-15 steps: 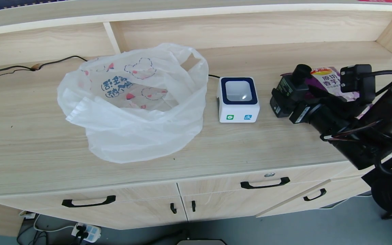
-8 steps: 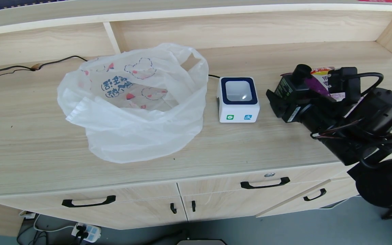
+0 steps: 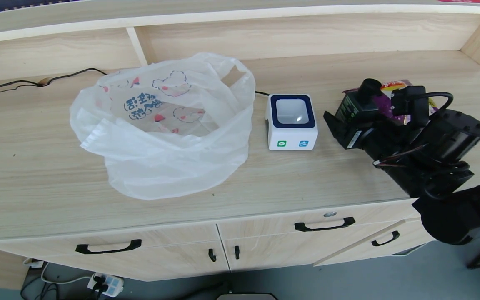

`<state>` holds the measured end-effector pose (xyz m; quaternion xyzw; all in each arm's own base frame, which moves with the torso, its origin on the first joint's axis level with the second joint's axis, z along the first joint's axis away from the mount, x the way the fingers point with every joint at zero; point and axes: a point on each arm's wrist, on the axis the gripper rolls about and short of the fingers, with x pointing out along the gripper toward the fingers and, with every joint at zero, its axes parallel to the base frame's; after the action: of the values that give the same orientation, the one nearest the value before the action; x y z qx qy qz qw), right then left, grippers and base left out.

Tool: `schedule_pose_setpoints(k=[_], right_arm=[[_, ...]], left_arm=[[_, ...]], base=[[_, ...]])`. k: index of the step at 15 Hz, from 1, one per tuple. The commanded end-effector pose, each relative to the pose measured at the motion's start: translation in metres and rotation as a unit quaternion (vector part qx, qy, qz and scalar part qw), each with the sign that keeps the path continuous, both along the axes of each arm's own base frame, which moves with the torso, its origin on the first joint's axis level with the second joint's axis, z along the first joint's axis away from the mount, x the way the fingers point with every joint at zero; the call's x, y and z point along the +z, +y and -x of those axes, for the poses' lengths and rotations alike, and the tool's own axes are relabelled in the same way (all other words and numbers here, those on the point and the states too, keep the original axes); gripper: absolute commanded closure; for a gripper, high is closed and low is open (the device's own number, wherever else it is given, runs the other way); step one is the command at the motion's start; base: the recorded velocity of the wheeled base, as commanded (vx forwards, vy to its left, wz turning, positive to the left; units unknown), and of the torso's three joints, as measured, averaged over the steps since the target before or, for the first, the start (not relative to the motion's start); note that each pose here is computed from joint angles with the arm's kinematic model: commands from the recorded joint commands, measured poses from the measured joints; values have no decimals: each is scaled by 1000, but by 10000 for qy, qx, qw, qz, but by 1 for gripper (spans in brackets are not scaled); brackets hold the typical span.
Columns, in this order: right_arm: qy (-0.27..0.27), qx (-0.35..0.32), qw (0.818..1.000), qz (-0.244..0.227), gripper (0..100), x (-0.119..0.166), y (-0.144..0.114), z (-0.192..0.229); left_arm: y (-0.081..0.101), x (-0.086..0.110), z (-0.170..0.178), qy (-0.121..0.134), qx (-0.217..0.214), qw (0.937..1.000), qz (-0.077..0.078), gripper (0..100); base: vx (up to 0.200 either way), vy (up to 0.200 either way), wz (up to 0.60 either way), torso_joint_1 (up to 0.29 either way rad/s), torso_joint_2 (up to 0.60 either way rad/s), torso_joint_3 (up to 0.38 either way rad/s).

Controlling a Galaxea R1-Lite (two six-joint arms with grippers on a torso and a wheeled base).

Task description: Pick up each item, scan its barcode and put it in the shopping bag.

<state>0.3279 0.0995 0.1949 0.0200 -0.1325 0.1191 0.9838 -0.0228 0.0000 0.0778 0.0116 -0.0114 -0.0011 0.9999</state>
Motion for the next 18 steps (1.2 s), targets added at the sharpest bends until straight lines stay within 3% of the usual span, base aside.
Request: schedule_pose_setpoints(k=[1, 10, 18], right_arm=[[18, -13, 10000, 6, 100, -2, 0, -2], [-45, -48, 10000, -26, 100, -4, -3, -3], [-386, 206, 9990, -114, 100, 24, 3, 31]], left_arm=[[0, 0, 0, 6, -3, 10000, 1, 0], [0, 0, 0, 6, -3, 10000, 1, 0], [0, 0, 0, 6, -3, 10000, 1, 0]], base=[[0, 0, 0, 0, 0, 0], [0, 0, 0, 0, 0, 0], [0, 0, 0, 0, 0, 0]])
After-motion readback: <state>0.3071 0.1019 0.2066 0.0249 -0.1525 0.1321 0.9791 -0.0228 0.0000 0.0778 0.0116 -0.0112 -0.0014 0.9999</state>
